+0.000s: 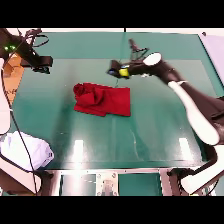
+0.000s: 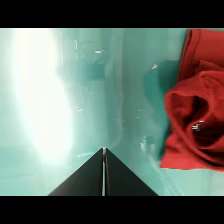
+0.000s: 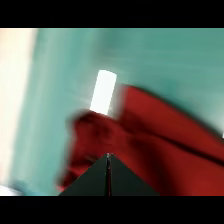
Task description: Fold the shirts.
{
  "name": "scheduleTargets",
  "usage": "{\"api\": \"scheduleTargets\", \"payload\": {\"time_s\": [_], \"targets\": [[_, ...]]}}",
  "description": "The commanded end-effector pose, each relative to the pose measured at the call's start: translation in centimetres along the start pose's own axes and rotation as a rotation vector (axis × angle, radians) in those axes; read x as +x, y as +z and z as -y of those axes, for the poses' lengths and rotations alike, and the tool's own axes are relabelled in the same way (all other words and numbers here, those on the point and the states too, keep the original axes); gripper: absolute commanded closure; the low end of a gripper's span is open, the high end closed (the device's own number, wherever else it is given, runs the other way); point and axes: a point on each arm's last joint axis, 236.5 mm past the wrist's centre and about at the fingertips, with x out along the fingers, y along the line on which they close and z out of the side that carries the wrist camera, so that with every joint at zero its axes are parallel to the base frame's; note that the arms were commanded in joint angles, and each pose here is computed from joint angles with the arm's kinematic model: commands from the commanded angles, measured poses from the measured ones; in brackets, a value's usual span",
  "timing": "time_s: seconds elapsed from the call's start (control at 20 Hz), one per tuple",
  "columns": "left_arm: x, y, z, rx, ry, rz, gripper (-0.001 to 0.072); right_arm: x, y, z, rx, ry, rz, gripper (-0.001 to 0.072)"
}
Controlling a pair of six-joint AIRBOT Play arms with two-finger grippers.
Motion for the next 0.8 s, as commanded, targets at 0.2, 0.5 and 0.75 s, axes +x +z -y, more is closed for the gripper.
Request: {"api": "scheduleTargets", "payload": {"time_s": [0.2,0.5,0.75], "targets": [[-0.1,0.1,0.0,-0.001,-0.002,0.005,0.0685,-7.8,-7.6,17.0,0.197,-0.311,-0.218,0.011],[-0.1,0.1,0.0,-0.008,-0.003,0.004,0.0685,0.5,-12.4,13.3,0.251,-0.055,-0.301,0.011],[-0.1,0.0,0.0,-0.009,-0.004,-0.001,0.0685,3.3,-12.3,5.6,0.196,0.145,-0.298,0.0695]]}}
